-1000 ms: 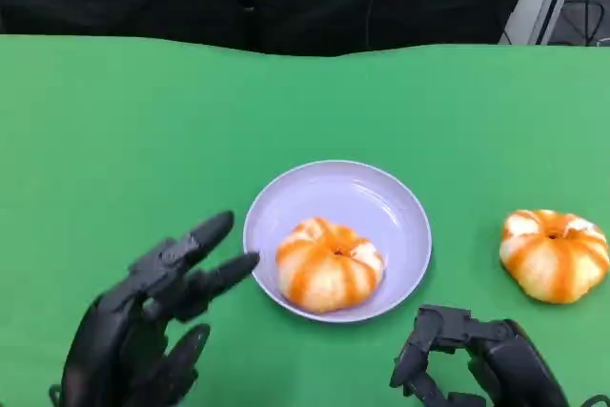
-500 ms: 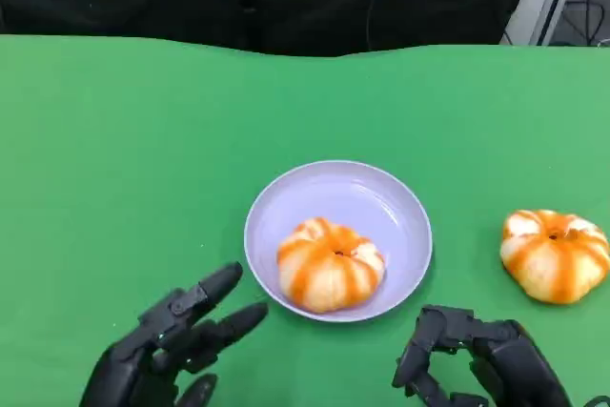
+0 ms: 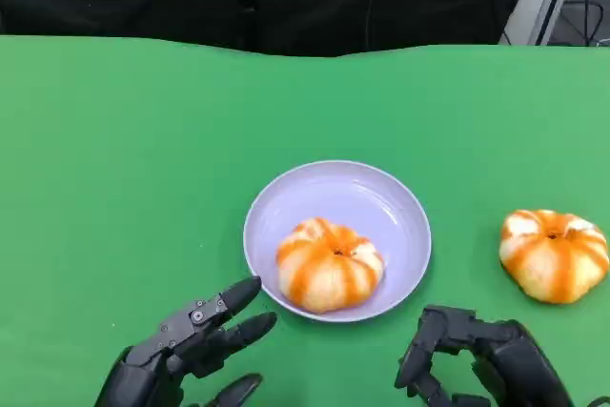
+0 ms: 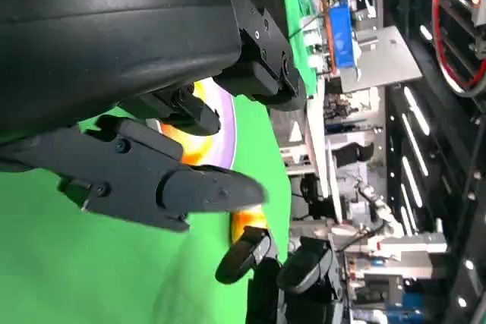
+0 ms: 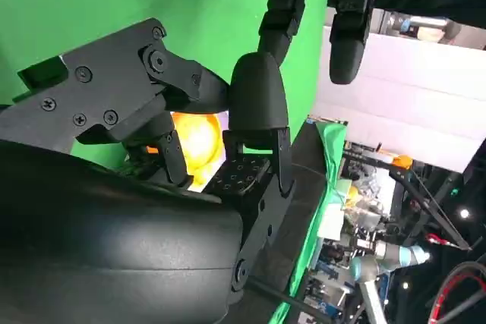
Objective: Grasp the bread from the table and place it into the plate.
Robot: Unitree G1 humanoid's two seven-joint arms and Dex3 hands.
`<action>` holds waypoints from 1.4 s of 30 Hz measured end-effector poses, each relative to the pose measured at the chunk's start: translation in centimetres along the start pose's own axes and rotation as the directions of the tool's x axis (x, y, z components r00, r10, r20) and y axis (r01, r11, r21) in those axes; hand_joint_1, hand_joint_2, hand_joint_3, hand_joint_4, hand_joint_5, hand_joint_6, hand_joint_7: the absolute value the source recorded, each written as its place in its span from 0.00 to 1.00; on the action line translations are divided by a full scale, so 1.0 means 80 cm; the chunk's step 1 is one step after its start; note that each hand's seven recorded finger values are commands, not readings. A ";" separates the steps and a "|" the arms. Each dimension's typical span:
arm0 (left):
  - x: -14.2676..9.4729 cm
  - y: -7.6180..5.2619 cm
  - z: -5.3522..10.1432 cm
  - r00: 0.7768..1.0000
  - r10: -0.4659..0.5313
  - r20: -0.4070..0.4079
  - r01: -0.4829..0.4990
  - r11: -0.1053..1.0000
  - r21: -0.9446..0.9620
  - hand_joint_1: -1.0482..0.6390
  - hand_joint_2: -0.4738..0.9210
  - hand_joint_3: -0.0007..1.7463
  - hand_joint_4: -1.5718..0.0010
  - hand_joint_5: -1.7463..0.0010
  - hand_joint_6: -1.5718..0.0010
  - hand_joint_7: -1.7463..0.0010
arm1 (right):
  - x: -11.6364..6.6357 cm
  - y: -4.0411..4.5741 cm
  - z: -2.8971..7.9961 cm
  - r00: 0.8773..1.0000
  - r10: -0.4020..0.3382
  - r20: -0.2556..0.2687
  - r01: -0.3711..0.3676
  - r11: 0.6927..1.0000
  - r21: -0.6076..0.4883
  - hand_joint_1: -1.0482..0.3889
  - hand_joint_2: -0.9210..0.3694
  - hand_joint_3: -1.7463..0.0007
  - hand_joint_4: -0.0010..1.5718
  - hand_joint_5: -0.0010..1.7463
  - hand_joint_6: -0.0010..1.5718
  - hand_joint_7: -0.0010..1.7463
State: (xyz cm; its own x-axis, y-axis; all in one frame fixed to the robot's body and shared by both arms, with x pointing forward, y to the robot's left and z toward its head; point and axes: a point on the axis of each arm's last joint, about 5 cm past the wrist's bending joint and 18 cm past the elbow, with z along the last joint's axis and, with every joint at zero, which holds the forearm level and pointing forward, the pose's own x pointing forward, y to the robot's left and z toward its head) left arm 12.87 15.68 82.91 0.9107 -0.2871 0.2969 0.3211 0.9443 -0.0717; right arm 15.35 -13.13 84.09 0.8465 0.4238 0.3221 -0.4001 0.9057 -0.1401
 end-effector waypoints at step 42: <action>0.014 -0.011 -0.008 1.000 -0.021 0.016 0.019 0.990 0.139 0.60 0.72 0.68 0.43 0.12 0.40 0.26 | -0.002 -0.001 0.000 1.000 0.005 -0.005 -0.005 1.000 -0.002 0.58 0.21 0.51 0.50 0.92 0.51 0.74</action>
State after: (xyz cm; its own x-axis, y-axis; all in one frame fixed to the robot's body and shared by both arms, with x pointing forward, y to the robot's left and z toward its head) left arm 13.77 14.45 82.66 0.8995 -0.3047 0.3131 0.2992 0.9519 0.0668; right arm 15.26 -13.27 84.03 0.8460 0.4285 0.3172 -0.4038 0.9035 -0.1435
